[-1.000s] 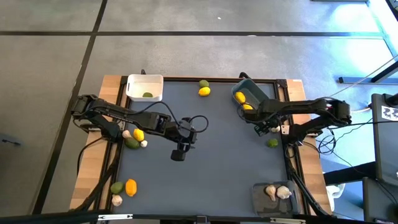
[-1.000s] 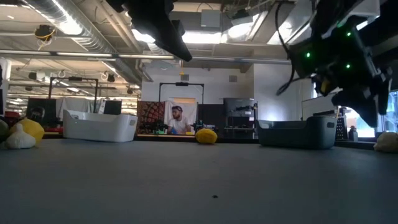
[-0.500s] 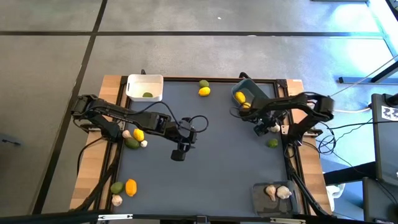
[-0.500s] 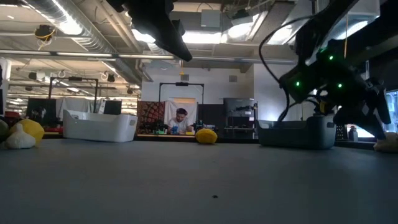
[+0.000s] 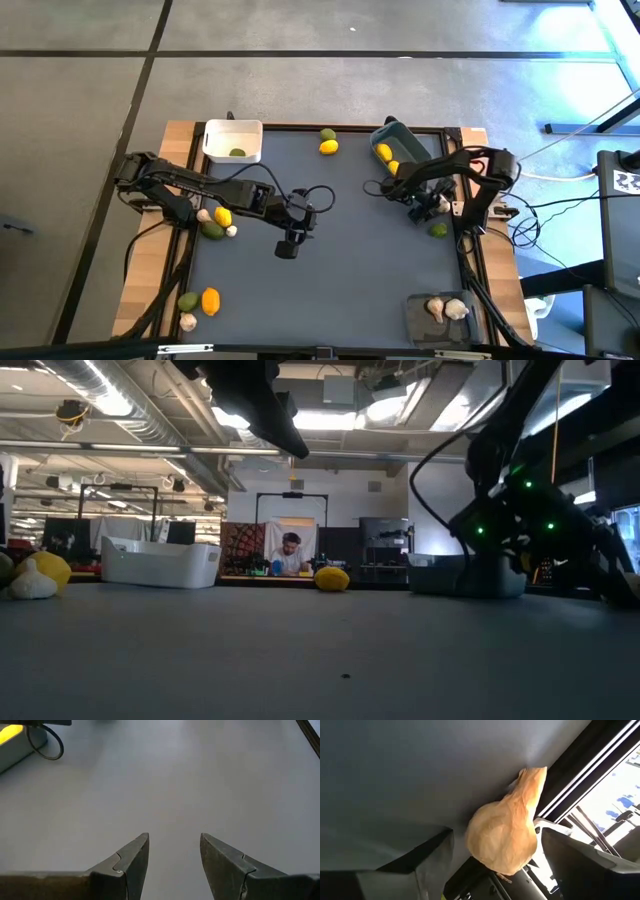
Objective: Sort produce into baskets
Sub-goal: Put the white garlic into the black bin
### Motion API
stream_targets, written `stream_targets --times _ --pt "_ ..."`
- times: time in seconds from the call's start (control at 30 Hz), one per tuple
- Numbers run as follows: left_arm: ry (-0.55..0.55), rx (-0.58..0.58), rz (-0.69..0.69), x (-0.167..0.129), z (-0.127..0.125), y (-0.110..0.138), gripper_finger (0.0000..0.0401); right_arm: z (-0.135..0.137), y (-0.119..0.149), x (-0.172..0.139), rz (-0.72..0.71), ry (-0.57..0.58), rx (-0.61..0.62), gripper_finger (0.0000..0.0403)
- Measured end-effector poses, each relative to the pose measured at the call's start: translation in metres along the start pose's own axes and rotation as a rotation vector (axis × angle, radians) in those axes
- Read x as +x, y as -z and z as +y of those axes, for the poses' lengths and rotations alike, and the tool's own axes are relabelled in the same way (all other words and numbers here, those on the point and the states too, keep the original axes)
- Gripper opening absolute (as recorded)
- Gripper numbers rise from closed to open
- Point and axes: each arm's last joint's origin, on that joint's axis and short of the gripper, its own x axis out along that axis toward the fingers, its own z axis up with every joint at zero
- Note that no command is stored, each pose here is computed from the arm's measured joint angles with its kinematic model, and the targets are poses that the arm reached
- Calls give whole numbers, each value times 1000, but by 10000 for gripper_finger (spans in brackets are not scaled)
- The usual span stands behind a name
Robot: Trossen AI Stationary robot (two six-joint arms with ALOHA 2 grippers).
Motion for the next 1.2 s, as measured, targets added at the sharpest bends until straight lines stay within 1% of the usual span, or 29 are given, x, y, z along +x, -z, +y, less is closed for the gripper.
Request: stream_targets --times 0.1,0.3,0.4,0.5,0.67,0.83,1.07,1.2 --pt "0 0 0 0 0 0 172 0 -1 0 -10 -1 -10 267" --pt "0 0 0 0 0 0 172 1 -2 0 -33 9 -12 192" --pt "0 0 0 0 0 0 172 0 -2 0 -49 31 -18 167" --pt "0 -1 0 0 0 0 172 0 -2 0 -52 45 -28 162" --pt "0 -2 0 0 0 0 172 -3 1 -1 -35 58 -48 171" --pt "0 -3 0 0 0 0 172 -9 8 -8 -58 32 -39 169" --pt "0 -3 -1 0 0 0 172 -27 27 -24 -133 -53 13 170" --pt "0 -3 -1 0 0 0 172 -37 39 -32 -185 -161 46 170"
